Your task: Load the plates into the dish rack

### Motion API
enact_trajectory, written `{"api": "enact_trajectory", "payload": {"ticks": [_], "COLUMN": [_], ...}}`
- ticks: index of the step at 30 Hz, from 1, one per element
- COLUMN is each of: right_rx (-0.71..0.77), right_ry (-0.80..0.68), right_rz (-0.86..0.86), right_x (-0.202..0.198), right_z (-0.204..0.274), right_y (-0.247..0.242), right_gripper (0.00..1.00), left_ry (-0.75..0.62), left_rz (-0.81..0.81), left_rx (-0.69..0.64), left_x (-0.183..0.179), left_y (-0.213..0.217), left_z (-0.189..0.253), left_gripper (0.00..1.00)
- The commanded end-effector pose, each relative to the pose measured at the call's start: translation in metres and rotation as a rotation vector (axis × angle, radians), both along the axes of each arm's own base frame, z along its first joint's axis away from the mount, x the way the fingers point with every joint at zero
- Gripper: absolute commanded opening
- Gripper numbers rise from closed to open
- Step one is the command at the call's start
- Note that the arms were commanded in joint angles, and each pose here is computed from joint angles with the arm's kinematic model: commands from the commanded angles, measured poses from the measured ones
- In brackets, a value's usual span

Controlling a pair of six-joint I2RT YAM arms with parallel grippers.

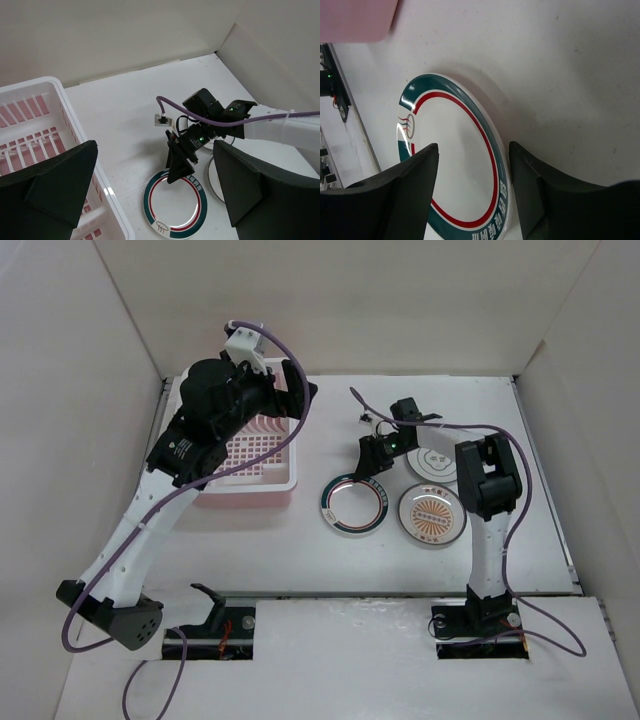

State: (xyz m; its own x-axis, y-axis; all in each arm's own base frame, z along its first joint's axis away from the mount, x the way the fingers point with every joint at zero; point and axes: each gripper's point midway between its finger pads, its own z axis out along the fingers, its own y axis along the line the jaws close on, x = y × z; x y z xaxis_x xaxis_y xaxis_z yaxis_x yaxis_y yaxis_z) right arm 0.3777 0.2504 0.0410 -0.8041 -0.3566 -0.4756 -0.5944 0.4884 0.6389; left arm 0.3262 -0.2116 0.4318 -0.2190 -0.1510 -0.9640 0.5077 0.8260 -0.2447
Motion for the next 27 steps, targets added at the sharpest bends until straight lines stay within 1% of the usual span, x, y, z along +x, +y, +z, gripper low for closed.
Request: {"api": "enact_trajectory", "payload": {"ticks": [1,4,7,8,10,11,13,14,16,17,19,20,23,24,26,27], "right_rx": [-0.101,-0.143,-0.174,-0.183,-0.191,-0.202,-0.216,-0.216,-0.225,-0.234,-0.243,-0.24,-0.214,-0.185,-0.153,-0.138], "right_ry": [0.054,0.048,0.056,0.054,0.051,0.054,0.05,0.05,0.053,0.051,0.048,0.038,0.017,0.029,-0.021,-0.009], "right_rz": [-0.003,-0.024,-0.043,-0.046,-0.049,-0.059,-0.064,-0.064,-0.074,-0.077,-0.08,-0.082,-0.086,-0.091,-0.103,-0.13], "right_x": [-0.016,-0.013,-0.015,-0.014,-0.014,-0.013,-0.012,-0.012,-0.011,-0.011,-0.01,-0.008,-0.003,-0.005,0.003,0.004], "right_z": [-0.032,-0.037,-0.044,-0.045,-0.046,-0.047,-0.048,-0.048,-0.049,-0.05,-0.051,-0.051,-0.044,-0.037,-0.021,-0.016], "right_y": [-0.01,-0.015,-0.02,-0.021,-0.022,-0.024,-0.026,-0.026,-0.027,-0.028,-0.029,-0.029,-0.024,-0.024,-0.02,-0.027], "right_gripper": [0.64,0.51,0.42,0.36,0.35,0.31,0.27,0.23,0.19,0.09,0.04,0.0,0.0,0.0,0.0,0.0], "left_ry": [-0.071,-0.08,-0.088,-0.088,-0.088,-0.088,-0.088,-0.088,-0.088,-0.093,-0.093,-0.093,-0.093,-0.085,-0.078,-0.078], "left_rz": [-0.008,-0.008,0.001,0.001,0.001,0.001,0.012,0.012,0.021,0.02,0.02,0.02,0.031,0.031,0.042,0.042], "left_rx": [-0.032,-0.038,-0.031,-0.031,-0.031,-0.031,-0.03,-0.03,-0.03,-0.022,-0.022,-0.022,-0.021,-0.017,-0.011,-0.011], "left_x": [-0.005,-0.011,-0.008,-0.008,-0.008,-0.008,-0.007,-0.007,-0.006,-0.006,-0.006,-0.006,-0.005,-0.006,-0.002,-0.002], "left_y": [0.001,0.004,0.005,0.005,0.005,0.005,0.006,0.006,0.008,0.008,0.008,0.008,0.01,0.01,0.01,0.01], "left_z": [0.027,0.03,0.029,0.029,0.029,0.029,0.029,0.029,0.029,0.029,0.029,0.029,0.029,0.027,0.023,0.023], "left_gripper": [1.0,1.0,1.0,1.0,1.0,1.0,1.0,1.0,1.0,1.0,1.0,1.0,1.0,1.0,1.0,1.0]}}
